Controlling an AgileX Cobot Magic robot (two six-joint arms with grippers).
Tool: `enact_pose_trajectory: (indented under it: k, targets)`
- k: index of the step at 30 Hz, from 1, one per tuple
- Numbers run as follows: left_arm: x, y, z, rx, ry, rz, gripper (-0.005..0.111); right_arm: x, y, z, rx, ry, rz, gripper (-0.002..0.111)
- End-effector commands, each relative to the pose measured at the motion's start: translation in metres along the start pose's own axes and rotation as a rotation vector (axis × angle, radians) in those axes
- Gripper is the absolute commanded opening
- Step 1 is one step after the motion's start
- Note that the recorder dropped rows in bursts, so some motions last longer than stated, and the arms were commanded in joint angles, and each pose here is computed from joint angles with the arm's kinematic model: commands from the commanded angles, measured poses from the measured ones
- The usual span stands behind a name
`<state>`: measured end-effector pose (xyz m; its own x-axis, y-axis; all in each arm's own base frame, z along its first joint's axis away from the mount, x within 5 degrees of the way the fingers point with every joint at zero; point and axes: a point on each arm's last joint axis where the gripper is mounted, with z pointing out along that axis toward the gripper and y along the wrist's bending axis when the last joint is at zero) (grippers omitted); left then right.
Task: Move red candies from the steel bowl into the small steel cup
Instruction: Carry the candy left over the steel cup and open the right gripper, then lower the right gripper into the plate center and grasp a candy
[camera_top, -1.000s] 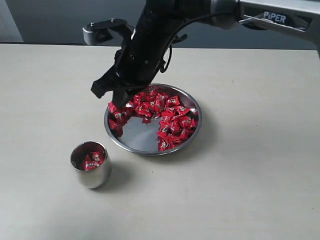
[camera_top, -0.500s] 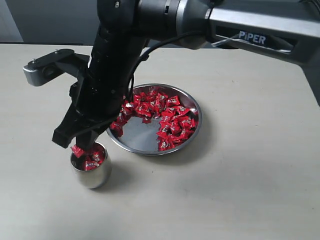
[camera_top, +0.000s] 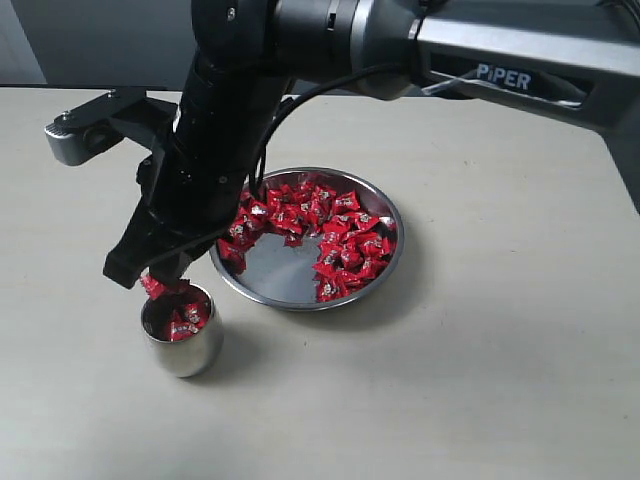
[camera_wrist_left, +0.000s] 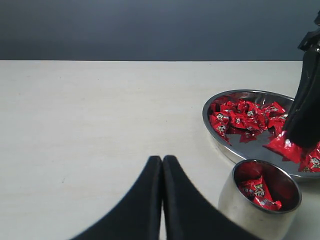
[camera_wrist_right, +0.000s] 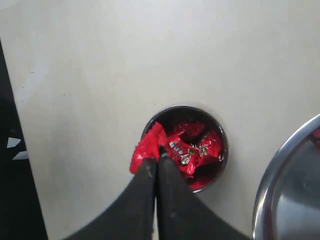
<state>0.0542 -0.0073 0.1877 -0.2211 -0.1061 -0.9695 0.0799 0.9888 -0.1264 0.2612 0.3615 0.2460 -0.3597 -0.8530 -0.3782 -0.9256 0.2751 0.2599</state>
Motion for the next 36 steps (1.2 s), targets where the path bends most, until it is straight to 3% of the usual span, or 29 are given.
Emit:
enact_pose_trajectory:
  k: [1, 7, 12, 18, 25, 36]
  targets:
    - [0.001, 0.0, 0.0, -0.005, -0.011, -0.001, 0.0, 0.0, 0.0, -0.002, 0.011, -0.002, -0.011, 0.007]
    - [0.001, 0.0, 0.0, -0.005, -0.011, -0.001, 0.0, 0.0, 0.0, -0.002, 0.02, -0.002, -0.014, 0.034]
    - [0.0, 0.0, 0.0, -0.005, -0.014, -0.001, 0.0, 0.004, -0.012, -0.004, 0.127, 0.032, -0.024, 0.034]
    - [0.0, 0.0, 0.0, -0.005, -0.014, -0.001, 0.0, 0.025, -0.064, -0.023, 0.431, 0.119, 0.2, 0.034]
    - [0.0, 0.0, 0.0, -0.005, -0.014, -0.001, 0.0, 0.047, -0.107, -0.016, 0.437, 0.178, 0.33, 0.034]
    - [0.0, 0.0, 0.0, -0.005, -0.014, -0.001, 0.0, 0.062, -0.139, 0.044, 0.449, 0.248, 0.335, 0.034]
